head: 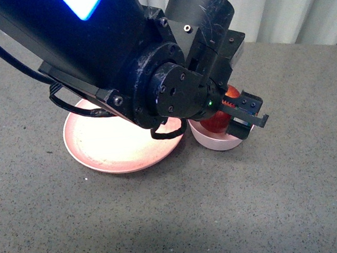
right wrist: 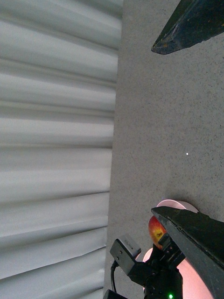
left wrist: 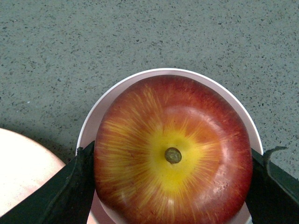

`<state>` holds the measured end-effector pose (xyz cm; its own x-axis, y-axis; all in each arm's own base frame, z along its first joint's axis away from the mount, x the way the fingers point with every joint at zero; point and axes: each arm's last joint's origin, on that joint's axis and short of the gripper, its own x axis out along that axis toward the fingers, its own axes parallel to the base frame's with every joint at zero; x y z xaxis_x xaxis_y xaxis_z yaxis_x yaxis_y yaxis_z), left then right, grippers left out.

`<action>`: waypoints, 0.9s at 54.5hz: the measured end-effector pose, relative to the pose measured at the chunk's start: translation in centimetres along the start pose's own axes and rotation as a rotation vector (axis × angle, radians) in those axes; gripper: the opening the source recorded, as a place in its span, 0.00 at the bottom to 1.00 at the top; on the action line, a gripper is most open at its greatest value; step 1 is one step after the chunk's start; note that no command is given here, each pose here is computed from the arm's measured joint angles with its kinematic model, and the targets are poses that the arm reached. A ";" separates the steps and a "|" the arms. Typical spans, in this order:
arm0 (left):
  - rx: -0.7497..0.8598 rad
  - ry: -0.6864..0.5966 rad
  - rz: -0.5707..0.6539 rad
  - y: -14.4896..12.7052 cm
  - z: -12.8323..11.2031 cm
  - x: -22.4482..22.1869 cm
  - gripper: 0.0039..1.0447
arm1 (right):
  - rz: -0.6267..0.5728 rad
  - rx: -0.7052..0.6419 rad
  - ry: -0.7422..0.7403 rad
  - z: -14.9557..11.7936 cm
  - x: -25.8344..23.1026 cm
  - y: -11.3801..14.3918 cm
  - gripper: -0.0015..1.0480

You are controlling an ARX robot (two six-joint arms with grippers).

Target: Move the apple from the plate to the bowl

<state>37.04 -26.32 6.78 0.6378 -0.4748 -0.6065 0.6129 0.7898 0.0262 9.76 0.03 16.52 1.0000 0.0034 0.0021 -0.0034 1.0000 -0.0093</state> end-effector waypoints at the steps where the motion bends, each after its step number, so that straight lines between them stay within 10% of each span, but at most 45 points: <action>1: 0.002 0.000 -0.001 0.0 0.0 0.1 0.74 | 0.000 0.000 0.000 0.0 0.0 0.0 0.91; 49: -0.028 -0.179 0.025 0.3 3.1 -5.0 0.94 | 0.000 0.000 0.000 0.0 0.0 0.0 0.91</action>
<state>35.47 -24.93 12.33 0.7275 -0.5141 -0.4544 0.5837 0.8118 0.0160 9.76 0.03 16.52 1.0000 0.0031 0.0021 -0.0030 1.0000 -0.0093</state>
